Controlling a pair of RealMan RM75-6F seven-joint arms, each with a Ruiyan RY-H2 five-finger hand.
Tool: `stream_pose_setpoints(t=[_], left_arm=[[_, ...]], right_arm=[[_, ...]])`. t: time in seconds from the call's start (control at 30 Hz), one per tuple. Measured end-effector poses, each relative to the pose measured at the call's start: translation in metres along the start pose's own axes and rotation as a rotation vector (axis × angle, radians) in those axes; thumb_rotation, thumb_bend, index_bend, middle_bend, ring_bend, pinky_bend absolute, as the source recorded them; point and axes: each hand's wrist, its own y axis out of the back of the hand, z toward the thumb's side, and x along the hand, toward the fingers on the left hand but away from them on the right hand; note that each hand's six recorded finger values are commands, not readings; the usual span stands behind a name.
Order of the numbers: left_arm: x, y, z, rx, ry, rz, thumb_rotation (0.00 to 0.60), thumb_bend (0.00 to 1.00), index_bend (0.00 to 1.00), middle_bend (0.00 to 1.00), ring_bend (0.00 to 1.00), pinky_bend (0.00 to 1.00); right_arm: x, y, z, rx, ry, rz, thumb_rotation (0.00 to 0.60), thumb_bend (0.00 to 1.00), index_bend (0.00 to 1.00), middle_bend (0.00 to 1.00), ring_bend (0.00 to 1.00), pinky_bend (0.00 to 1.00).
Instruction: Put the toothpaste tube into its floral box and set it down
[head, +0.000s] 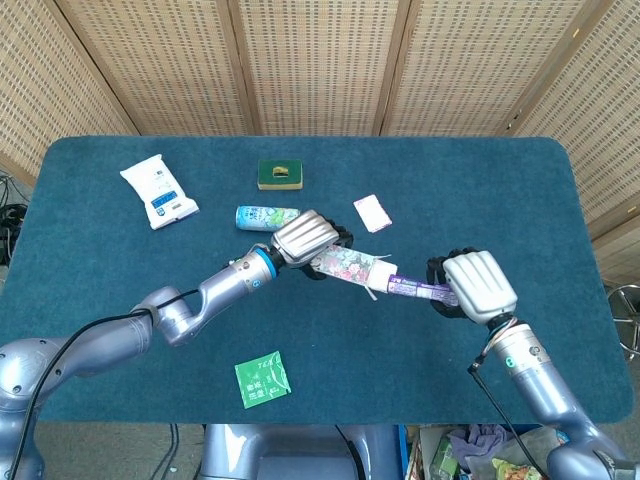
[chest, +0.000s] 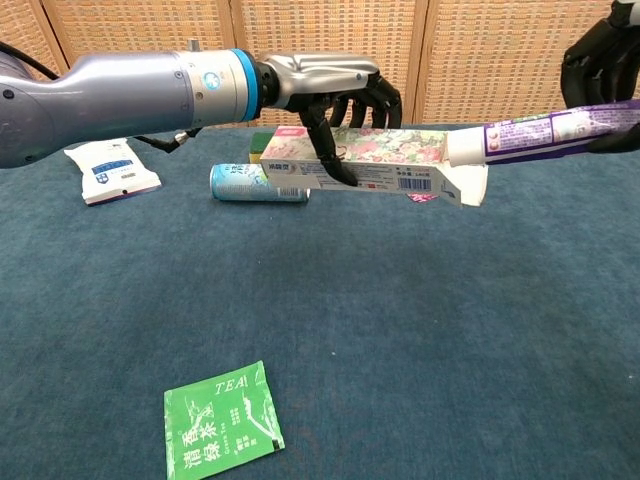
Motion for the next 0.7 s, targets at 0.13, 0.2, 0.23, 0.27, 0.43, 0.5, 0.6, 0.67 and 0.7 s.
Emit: stream_pose_setpoints(t=[0.13, 0.2, 0.23, 0.27, 0.43, 0.5, 0.6, 0.67, 0.7], left_arm=[[0.004, 0.001, 0.004, -0.002, -0.008, 0.003, 0.6, 0.2, 0.5, 0.47, 0.47, 0.51], [0.004, 0.001, 0.005, 0.005, -0.011, 0.004, 0.6, 0.2, 0.5, 0.47, 0.47, 0.51], [0.004, 0.002, 0.005, 0.011, -0.011, 0.004, 0.6, 0.2, 0.5, 0.47, 0.47, 0.51], [0.004, 0.002, 0.004, 0.017, -0.01, 0.004, 0.6, 0.2, 0.5, 0.47, 0.47, 0.51], [0.004, 0.006, 0.003, 0.0, -0.006, 0.013, 0.6, 0.2, 0.5, 0.47, 0.47, 0.51], [0.004, 0.006, 0.004, -0.016, -0.007, 0.014, 0.6, 0.2, 0.5, 0.47, 0.47, 0.51], [0.004, 0.008, 0.007, -0.044, -0.009, 0.018, 0.6, 0.2, 0.5, 0.47, 0.47, 0.51], [0.004, 0.01, 0.008, -0.056, -0.011, 0.022, 0.6, 0.2, 0.5, 0.47, 0.47, 0.51], [0.005, 0.011, 0.009, -0.059, -0.012, 0.025, 0.6, 0.2, 0.5, 0.47, 0.47, 0.51]], right_arm=[[-0.003, -0.001, 0.001, 0.002, -0.008, 0.002, 0.6, 0.76, 0.62, 0.6, 0.47, 0.41], [-0.004, -0.001, -0.002, 0.005, -0.015, 0.0, 0.6, 0.76, 0.62, 0.61, 0.47, 0.41], [-0.003, -0.001, -0.003, 0.002, -0.019, -0.001, 0.6, 0.76, 0.62, 0.61, 0.47, 0.41], [-0.003, -0.001, -0.004, 0.0, -0.022, -0.001, 0.6, 0.76, 0.62, 0.61, 0.47, 0.41], [-0.002, -0.003, -0.01, 0.002, -0.033, 0.003, 0.6, 0.76, 0.62, 0.61, 0.47, 0.41], [-0.003, -0.005, -0.011, 0.005, -0.033, 0.006, 0.6, 0.76, 0.62, 0.61, 0.47, 0.41], [-0.004, -0.007, -0.01, 0.014, -0.029, 0.01, 0.6, 0.76, 0.62, 0.61, 0.47, 0.41], [-0.004, -0.008, -0.01, 0.017, -0.027, 0.01, 0.6, 0.76, 0.62, 0.61, 0.47, 0.41], [-0.004, -0.008, -0.009, 0.018, -0.027, 0.009, 0.6, 0.76, 0.62, 0.61, 0.47, 0.41]])
